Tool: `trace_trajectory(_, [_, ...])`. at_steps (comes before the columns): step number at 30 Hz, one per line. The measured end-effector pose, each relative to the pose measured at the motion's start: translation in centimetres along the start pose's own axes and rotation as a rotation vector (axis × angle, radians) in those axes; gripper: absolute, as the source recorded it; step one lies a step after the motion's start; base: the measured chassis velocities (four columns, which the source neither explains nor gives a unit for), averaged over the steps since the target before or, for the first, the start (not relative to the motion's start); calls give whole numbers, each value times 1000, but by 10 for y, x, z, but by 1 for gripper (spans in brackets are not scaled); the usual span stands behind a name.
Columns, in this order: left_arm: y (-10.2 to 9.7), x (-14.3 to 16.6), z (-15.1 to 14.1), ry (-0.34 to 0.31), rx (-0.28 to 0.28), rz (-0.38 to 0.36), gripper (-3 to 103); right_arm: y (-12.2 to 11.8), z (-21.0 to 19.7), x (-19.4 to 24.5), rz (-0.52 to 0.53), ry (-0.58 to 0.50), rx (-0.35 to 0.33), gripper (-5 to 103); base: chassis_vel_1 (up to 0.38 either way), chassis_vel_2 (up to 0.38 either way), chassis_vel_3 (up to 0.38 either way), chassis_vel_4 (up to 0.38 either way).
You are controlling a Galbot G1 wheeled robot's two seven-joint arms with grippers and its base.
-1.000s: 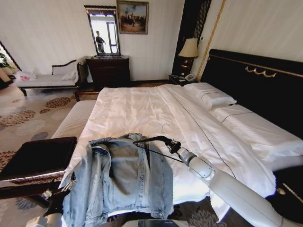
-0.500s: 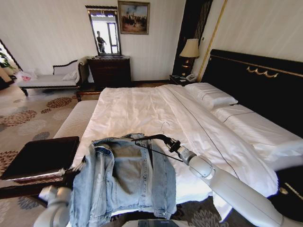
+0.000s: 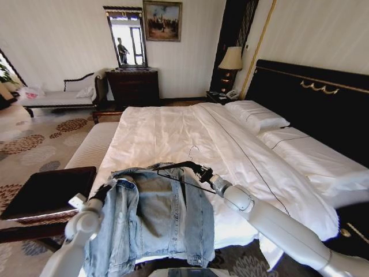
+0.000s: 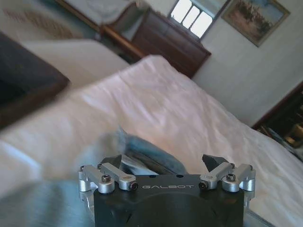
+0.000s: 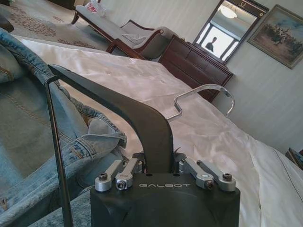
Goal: Pick up the clothes from the bed and hang them on the clothes hanger.
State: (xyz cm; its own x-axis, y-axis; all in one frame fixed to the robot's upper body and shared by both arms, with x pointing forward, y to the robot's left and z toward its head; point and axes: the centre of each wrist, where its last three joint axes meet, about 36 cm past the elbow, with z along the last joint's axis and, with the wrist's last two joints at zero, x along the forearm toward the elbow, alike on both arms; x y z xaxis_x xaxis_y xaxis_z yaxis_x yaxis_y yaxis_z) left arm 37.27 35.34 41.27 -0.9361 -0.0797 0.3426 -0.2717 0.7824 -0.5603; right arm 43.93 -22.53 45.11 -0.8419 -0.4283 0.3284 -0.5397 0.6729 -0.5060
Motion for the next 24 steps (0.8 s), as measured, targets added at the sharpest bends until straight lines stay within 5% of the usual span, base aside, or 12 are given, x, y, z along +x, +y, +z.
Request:
trace_trajectory(15, [-10,-64,13,117,198,-41,93,-6,-7,0,9,-12,-12,28,0,0,0,0])
trace_trajectory(21, [2,-69,7,112,234,-81,84,-6,-8,1,13,-13,-15,28,0,0,0,0])
trace_trajectory(24, [5,-72,5,112,239,-93,68,-7,-8,0,14,-14,-18,28,0,0,0,0])
